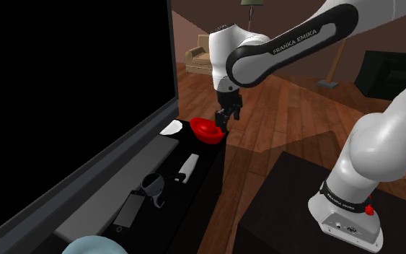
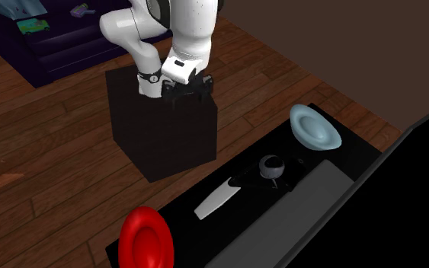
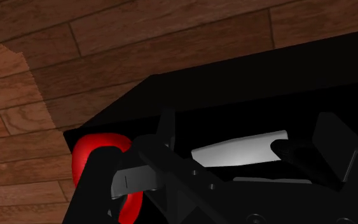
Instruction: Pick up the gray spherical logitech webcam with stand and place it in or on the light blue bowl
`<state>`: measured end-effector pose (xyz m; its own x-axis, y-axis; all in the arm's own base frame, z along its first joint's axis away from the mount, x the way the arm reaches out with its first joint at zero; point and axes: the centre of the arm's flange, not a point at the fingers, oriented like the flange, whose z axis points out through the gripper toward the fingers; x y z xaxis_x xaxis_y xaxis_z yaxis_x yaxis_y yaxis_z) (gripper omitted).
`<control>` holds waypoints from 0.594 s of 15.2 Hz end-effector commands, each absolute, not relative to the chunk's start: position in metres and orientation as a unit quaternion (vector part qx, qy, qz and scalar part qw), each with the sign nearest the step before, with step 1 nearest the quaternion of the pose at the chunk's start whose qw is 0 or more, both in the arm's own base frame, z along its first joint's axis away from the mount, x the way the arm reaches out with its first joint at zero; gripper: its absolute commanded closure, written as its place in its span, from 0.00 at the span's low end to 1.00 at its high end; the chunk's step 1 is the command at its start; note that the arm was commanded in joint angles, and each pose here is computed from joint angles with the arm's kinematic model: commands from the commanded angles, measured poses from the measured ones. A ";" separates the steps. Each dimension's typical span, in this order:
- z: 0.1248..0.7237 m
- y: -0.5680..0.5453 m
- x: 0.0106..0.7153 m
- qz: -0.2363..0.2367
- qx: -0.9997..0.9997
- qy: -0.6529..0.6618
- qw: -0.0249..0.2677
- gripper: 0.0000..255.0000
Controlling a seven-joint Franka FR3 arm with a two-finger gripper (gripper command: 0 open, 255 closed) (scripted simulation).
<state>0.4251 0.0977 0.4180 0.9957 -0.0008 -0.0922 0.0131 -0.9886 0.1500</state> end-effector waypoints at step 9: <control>0.312 0.142 0.497 -0.049 0.996 -0.013 0.075 0.00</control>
